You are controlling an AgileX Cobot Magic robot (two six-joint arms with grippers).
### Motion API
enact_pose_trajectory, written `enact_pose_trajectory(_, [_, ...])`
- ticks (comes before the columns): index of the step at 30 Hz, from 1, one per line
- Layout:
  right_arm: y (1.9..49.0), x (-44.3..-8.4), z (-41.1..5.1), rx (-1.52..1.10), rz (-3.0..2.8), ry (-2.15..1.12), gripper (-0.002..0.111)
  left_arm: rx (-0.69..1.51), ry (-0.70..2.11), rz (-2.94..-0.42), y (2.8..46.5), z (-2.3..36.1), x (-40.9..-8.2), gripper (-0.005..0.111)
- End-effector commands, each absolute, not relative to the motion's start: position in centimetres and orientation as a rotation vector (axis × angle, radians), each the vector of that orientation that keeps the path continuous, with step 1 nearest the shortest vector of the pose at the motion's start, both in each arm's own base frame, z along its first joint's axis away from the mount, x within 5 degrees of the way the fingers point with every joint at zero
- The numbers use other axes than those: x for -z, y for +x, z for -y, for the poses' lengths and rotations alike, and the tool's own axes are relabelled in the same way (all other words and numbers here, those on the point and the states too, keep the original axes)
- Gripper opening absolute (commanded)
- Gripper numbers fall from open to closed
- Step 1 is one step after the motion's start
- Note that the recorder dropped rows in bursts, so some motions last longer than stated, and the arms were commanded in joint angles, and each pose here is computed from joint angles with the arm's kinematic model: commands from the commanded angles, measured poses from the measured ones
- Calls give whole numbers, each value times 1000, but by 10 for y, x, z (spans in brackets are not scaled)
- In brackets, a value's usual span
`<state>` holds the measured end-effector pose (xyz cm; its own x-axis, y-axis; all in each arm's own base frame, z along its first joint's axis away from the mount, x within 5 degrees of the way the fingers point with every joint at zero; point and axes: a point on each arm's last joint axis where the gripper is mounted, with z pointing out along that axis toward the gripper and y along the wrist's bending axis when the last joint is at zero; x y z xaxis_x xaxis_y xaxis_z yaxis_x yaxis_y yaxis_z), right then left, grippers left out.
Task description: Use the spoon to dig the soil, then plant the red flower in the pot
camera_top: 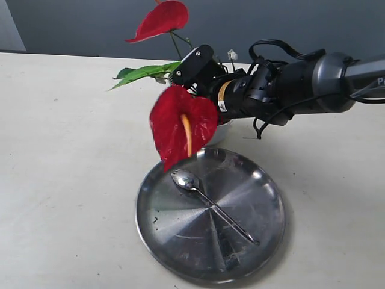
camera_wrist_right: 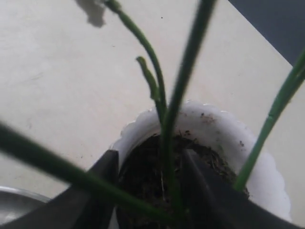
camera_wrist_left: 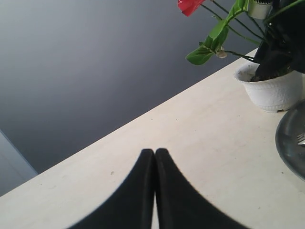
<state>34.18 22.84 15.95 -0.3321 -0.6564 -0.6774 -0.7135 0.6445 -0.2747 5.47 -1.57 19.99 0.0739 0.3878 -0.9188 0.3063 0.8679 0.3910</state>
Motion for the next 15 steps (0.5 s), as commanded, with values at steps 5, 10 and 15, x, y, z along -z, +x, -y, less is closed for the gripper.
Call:
enact_pose_trajectory(5, [334, -134, -212, 17, -2264, -1067, 49, -46, 564, -1506, 54, 16, -202, 1])
enact_pose_trajectory(10, [333, -137, -210, 34, -2294, -1051, 49, -46, 564, -1506, 54, 16, -202, 1])
enact_pose_trajectory(15, [332, -143, -209, 26, -2291, -1032, 49, -46, 564, -1506, 54, 16, -202, 1])
